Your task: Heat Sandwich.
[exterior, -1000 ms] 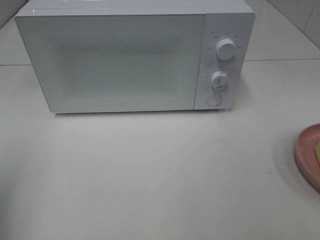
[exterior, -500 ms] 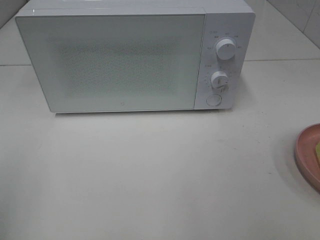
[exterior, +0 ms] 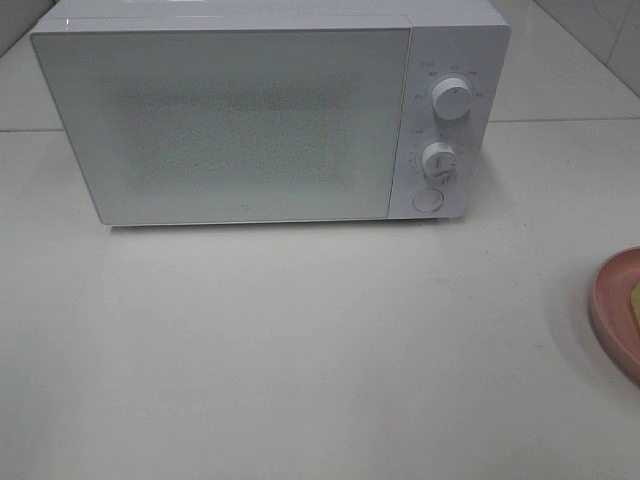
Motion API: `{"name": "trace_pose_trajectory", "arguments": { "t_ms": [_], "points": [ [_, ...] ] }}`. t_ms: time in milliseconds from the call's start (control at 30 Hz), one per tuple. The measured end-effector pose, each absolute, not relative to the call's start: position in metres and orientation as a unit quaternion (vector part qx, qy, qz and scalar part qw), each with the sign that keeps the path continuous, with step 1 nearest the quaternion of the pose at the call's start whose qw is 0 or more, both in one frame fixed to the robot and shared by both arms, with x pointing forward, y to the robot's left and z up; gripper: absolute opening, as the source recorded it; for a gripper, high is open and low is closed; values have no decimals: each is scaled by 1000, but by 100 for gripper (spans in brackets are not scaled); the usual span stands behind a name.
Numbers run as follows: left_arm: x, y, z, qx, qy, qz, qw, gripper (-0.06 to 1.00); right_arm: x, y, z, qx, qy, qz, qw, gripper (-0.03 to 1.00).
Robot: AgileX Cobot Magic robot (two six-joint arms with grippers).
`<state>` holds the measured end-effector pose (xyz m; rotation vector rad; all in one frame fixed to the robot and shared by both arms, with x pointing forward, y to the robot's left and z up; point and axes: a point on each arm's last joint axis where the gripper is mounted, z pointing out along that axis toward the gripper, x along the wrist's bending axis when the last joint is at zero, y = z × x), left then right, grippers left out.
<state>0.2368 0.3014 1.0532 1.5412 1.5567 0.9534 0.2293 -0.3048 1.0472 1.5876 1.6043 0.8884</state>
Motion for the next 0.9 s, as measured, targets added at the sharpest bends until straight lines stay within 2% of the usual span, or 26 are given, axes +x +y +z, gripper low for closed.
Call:
{"name": "trace_pose_trajectory", "arguments": {
  "t_ms": [900],
  "points": [
    [234,301,1053,597,603,376,372,99,229,-305,1047,613,619,343,350,76]
  ]
}}
